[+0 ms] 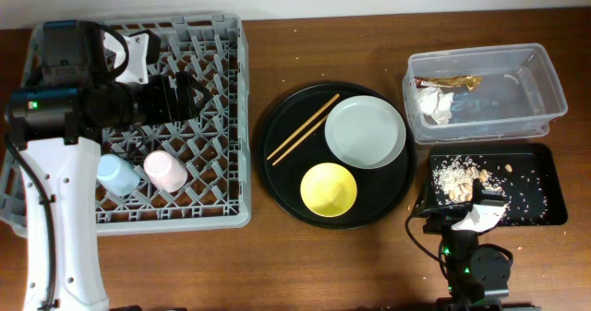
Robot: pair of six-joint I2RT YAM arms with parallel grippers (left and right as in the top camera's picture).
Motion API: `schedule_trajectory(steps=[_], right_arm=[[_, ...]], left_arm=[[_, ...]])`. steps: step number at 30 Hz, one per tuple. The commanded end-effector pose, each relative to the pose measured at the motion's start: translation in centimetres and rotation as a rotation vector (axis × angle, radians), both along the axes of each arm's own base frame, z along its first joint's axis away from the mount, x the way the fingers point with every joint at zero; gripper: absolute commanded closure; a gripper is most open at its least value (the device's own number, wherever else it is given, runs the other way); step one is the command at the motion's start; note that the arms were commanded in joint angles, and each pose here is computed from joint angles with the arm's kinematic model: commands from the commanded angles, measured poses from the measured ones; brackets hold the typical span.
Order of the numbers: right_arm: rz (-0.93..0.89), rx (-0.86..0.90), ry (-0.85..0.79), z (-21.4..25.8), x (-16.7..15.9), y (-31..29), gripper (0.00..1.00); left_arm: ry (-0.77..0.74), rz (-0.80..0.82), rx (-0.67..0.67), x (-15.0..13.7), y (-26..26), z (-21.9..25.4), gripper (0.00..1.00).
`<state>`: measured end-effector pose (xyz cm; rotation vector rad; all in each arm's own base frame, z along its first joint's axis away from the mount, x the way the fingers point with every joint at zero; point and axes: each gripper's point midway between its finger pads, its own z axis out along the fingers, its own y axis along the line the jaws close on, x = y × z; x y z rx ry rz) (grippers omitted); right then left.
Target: Sort waste into correct bins and load items into the dishwasher rack
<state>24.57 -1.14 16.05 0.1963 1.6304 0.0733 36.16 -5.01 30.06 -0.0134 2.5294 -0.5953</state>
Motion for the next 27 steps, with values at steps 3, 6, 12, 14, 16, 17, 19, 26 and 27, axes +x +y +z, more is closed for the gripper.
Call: schedule_trajectory(steps=[3,6,12,14,16,17,19,26,27], right_arm=[[-0.005,0.000,0.000,-0.3,0.0,-0.1,0.02],[-0.005,0.000,0.000,-0.3,0.0,-0.1,0.02],[-0.005,0.000,0.000,-0.3,0.0,-0.1,0.01],[-0.005,0.000,0.000,-0.3,0.0,-0.1,0.02],[-0.005,0.000,0.000,-0.3,0.0,-0.1,0.02],[-0.005,0.000,0.000,-0.3,0.0,-0.1,0.02],[-0.005,0.000,0.000,-0.3,0.0,-0.1,0.02],[-0.005,0.000,0.000,-0.3,0.0,-0.1,0.02],[-0.005,0.000,0.000,-0.3,0.0,-0.1,0.02]], left_arm=[[-0.025,-0.018,0.001,0.0,-0.2,0.6,0.01],[-0.025,-0.018,0.001,0.0,-0.2,0.6,0.01],[-0.102,-0.157,-0.187,0.3,-4.5,3.0,0.01],[-0.080,-0.228,-0.132,0.1,-7.7,1.2,0.11],[-0.004,-0.281,0.114,-1.0,-11.2,-4.1,0.18],[0.034,-0.337,0.205,-1.8,-13.4,-6.8,0.19],[0.121,-0.420,0.243,-2.6,-16.4,-11.4,0.28],[0.511,-0.730,0.349,-7.3,-20.8,-28.4,0.57],[0.527,-0.730,0.353,-7.3,-20.8,-29.2,0.60]])
